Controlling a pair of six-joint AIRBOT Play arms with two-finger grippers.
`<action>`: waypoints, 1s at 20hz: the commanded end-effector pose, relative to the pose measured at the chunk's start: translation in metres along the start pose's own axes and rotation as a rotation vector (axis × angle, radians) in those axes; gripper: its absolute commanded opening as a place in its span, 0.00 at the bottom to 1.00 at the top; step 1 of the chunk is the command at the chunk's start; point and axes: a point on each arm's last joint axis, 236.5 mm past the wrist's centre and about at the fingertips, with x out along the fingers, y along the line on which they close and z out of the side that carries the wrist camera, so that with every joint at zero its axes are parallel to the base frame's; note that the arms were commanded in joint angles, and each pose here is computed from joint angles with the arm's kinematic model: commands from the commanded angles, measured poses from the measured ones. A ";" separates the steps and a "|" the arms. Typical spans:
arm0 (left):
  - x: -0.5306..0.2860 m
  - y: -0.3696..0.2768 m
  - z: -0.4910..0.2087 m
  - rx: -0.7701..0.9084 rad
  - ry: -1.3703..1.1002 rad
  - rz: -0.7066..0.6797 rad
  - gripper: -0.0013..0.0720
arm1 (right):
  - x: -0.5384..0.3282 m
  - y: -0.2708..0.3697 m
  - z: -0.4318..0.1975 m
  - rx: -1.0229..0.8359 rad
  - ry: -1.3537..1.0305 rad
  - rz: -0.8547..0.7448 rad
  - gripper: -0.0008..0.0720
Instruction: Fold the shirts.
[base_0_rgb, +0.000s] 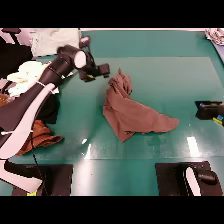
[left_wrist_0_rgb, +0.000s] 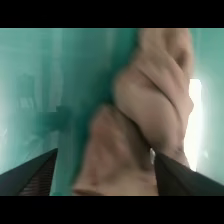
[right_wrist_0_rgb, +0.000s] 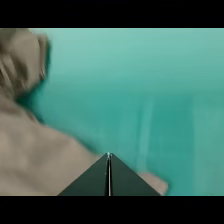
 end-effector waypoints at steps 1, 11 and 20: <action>-0.028 0.041 0.012 0.108 0.063 0.099 0.99 | 0.005 -0.007 -0.029 -0.028 0.084 -0.028 0.03; 0.010 0.029 -0.129 0.213 0.519 -0.143 0.99 | 0.004 -0.004 -0.044 0.004 0.147 -0.020 0.03; 0.054 0.028 -0.166 0.214 0.499 -0.247 0.99 | -0.014 0.013 -0.040 0.048 0.176 0.027 0.04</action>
